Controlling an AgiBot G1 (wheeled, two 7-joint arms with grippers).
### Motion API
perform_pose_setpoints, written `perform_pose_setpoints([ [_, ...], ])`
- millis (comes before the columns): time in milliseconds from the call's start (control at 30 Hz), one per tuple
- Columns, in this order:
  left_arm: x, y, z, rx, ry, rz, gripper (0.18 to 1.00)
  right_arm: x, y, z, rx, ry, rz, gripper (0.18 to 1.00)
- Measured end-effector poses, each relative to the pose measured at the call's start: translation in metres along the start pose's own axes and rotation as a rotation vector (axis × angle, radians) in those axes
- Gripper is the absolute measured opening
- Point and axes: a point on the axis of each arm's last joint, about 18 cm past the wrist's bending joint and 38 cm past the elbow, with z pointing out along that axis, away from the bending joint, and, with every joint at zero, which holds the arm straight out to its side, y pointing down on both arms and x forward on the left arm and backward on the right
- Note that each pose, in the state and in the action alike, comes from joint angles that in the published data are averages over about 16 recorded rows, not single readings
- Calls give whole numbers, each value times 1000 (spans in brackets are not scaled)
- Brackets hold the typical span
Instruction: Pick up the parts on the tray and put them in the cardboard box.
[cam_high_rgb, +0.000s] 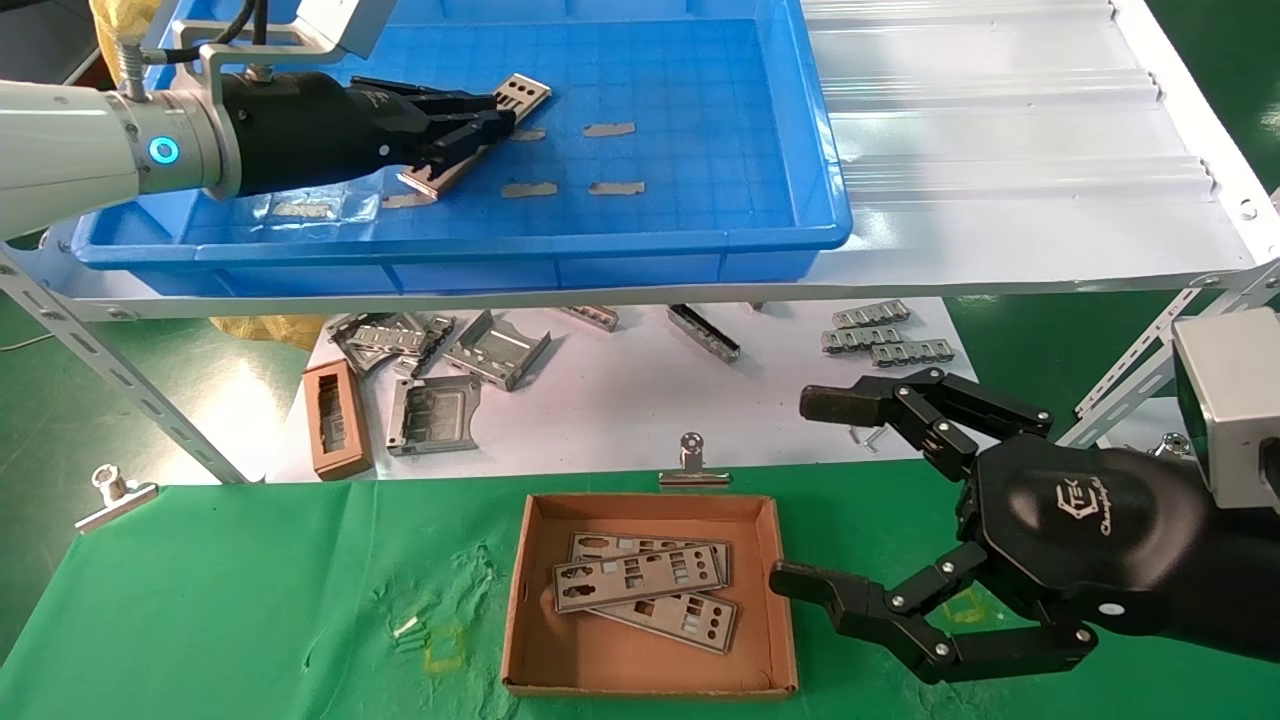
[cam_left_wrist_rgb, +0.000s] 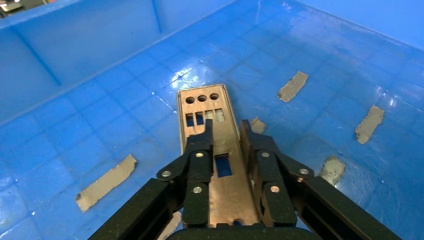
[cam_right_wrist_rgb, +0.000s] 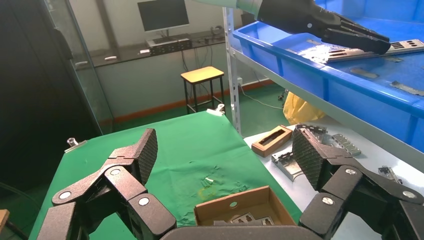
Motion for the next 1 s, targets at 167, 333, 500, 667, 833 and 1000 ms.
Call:
perform_pose_setpoints([
  [167, -2, -6, -3, 16, -3, 3, 293, 0, 0, 0, 0, 0, 0, 1000],
  [333, -5, -12, -6, 30, -5, 11, 237, 0, 0, 0, 0, 0, 0, 1000],
  [500, -6, -15, -8, 32, -4, 30, 204, 0, 0, 0, 0, 0, 0, 1000],
  [667, -5, -15, -8, 26, 1, 52, 197, 0, 0, 0, 0, 0, 0, 1000],
  [833, -4, -13, -7, 16, 6, 74, 206, 0, 0, 0, 0, 0, 0, 1000],
  [1000, -3, -11, -7, 10, 8, 84, 233, 0, 0, 0, 0, 0, 0, 1000],
])
